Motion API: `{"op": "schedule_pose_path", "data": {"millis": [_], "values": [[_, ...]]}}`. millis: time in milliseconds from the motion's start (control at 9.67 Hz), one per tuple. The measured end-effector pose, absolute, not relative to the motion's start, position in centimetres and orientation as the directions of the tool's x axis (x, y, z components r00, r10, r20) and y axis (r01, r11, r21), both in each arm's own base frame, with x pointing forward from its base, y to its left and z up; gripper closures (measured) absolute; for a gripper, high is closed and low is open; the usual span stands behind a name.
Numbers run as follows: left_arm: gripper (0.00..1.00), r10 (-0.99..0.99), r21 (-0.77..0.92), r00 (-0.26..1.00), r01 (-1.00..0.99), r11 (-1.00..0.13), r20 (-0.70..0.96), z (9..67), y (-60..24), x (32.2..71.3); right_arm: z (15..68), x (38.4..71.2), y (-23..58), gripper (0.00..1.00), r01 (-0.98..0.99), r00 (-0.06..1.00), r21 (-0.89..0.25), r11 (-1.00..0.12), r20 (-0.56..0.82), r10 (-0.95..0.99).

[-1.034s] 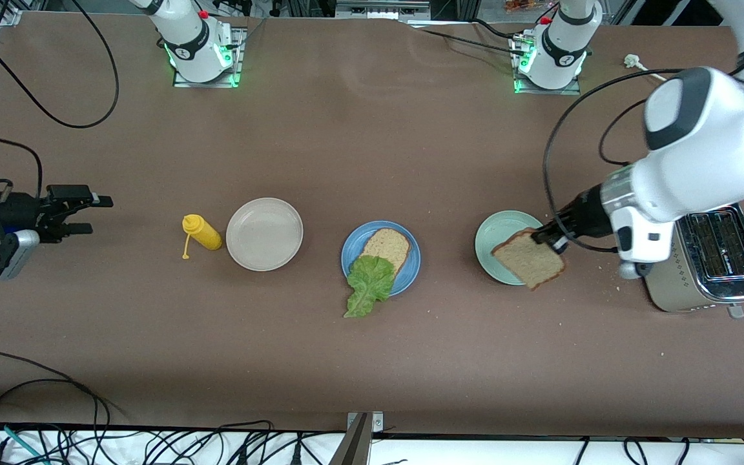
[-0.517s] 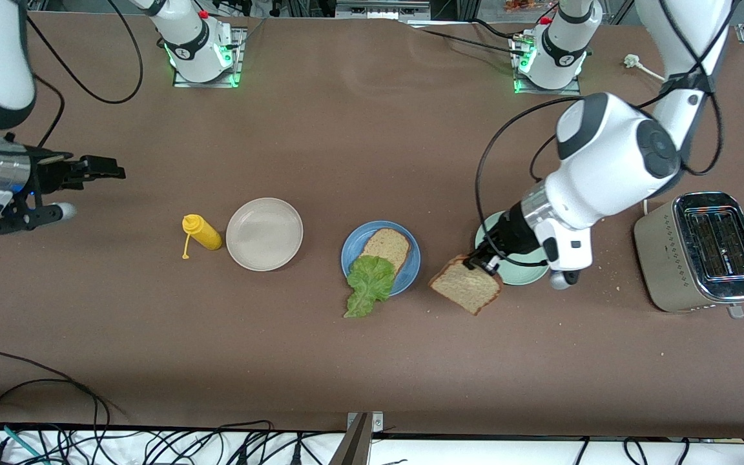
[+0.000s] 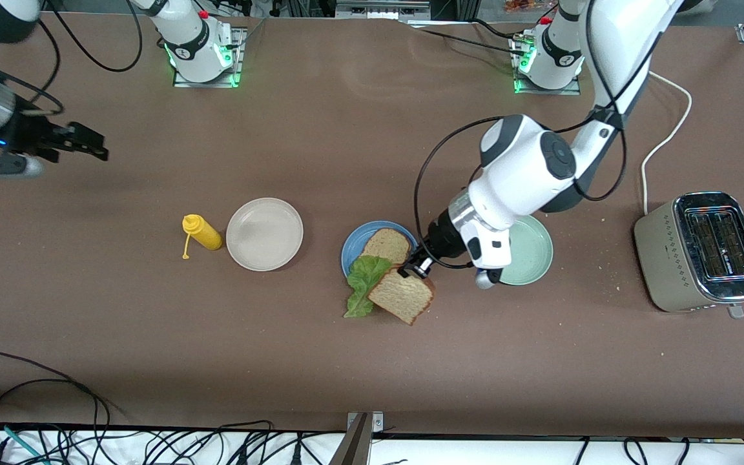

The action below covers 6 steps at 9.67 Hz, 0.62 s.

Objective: Make sandwich in blue plate with both arms
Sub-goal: 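Lower the toast onto the lettuce with the left gripper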

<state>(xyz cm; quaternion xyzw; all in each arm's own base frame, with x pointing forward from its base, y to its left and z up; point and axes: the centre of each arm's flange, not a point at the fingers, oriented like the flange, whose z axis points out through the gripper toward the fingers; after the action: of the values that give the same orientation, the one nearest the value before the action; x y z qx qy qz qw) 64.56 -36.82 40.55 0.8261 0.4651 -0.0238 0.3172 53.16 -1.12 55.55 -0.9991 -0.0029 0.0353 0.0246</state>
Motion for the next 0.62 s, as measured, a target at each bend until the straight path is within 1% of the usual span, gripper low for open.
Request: {"op": "schedule_pose_path", "data": {"millis": [103,310,517,620], "values": [[0.92,0.749,0.516,0.571,0.777,-0.36,-0.337,39.9,-38.2,63.8,56.9,52.6,-2.8,0.0,-0.022,0.998,-0.051,-0.998,-0.056,-0.019],[0.92,0.737,0.514,0.588,0.769,-0.379,-0.335,37.2,-40.6,61.5,59.1,51.9,-3.6,0.0,-0.036,0.997,-0.053,-0.998,-0.076,-0.032],[0.92,0.727,0.496,0.603,0.765,-0.411,-0.327,35.1,-41.7,59.7,59.9,52.2,-3.1,0.0,-0.029,0.993,-0.051,-0.998,-0.117,-0.023],[0.92,0.726,0.494,0.61,0.76,-0.422,-0.318,34.7,-41.8,59.5,60.0,52.9,-3.0,0.0,-0.026,0.991,-0.049,-0.998,-0.135,-0.019]]}}
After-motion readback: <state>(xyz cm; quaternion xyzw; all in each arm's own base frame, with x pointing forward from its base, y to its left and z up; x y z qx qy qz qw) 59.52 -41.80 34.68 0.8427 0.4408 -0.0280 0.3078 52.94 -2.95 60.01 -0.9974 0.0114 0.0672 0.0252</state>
